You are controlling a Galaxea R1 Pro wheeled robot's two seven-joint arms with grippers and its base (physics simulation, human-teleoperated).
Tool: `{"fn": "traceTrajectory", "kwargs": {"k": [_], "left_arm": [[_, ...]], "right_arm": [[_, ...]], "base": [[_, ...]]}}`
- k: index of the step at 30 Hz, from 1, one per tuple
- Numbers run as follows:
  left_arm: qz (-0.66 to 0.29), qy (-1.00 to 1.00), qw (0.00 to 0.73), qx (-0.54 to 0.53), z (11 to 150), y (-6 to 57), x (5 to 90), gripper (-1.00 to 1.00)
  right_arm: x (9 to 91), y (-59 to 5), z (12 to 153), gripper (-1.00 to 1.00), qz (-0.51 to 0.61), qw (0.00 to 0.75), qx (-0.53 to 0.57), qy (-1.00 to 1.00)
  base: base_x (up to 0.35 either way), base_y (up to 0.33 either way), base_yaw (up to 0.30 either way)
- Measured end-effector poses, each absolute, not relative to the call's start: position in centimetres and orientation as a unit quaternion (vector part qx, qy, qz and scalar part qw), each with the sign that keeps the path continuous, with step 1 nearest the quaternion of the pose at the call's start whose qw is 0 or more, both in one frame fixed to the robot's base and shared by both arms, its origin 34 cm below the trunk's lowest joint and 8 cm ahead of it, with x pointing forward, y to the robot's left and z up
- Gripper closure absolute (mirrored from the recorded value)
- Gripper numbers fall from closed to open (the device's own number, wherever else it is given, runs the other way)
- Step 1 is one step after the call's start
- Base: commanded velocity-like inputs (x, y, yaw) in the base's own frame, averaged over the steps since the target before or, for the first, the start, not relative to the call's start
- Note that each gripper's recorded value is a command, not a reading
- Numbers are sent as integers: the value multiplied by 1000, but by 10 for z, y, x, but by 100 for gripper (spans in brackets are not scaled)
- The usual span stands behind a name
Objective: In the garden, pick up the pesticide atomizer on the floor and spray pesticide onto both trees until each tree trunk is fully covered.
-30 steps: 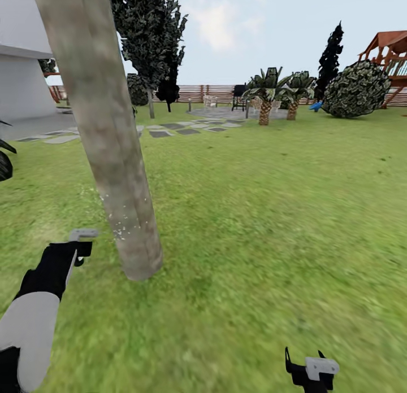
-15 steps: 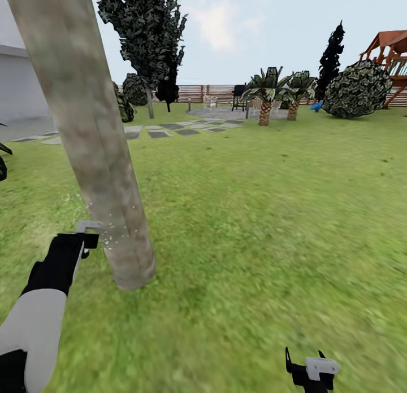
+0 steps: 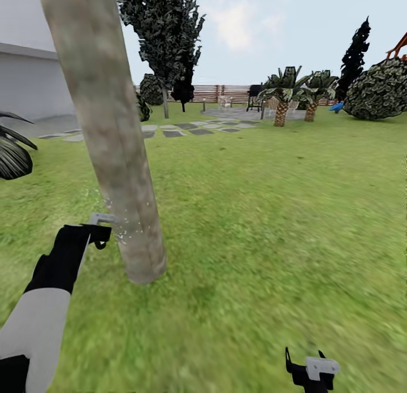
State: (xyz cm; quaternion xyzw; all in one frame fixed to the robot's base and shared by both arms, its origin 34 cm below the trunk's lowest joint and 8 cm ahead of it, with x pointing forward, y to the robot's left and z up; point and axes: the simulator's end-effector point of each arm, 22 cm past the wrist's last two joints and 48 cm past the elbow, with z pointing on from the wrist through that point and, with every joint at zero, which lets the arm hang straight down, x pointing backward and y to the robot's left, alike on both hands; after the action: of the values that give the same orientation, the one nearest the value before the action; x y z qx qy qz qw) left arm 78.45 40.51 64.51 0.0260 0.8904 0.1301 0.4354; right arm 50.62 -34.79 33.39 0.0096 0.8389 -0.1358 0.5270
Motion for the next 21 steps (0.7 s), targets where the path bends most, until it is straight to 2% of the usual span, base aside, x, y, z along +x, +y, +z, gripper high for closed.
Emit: {"fn": "traceTrajectory", "kwargs": {"k": [5, 9, 13, 21], "left_arm": [[128, 890, 437, 27, 646, 401, 785, 100], [113, 891, 438, 30, 643, 383, 788, 100], [113, 890, 440, 34, 645, 378, 790, 100], [130, 890, 436, 29, 646, 404, 785, 100]], "right_arm": [[506, -348, 334, -100, -136, 527, 10, 839], [506, -348, 334, -100, -136, 527, 10, 839], [506, -348, 334, -100, -136, 527, 10, 839], [506, -347, 334, -100, -135, 527, 10, 839]], "base": [[8, -267, 1], [169, -227, 0], [274, -47, 0], [24, -1, 0]]}}
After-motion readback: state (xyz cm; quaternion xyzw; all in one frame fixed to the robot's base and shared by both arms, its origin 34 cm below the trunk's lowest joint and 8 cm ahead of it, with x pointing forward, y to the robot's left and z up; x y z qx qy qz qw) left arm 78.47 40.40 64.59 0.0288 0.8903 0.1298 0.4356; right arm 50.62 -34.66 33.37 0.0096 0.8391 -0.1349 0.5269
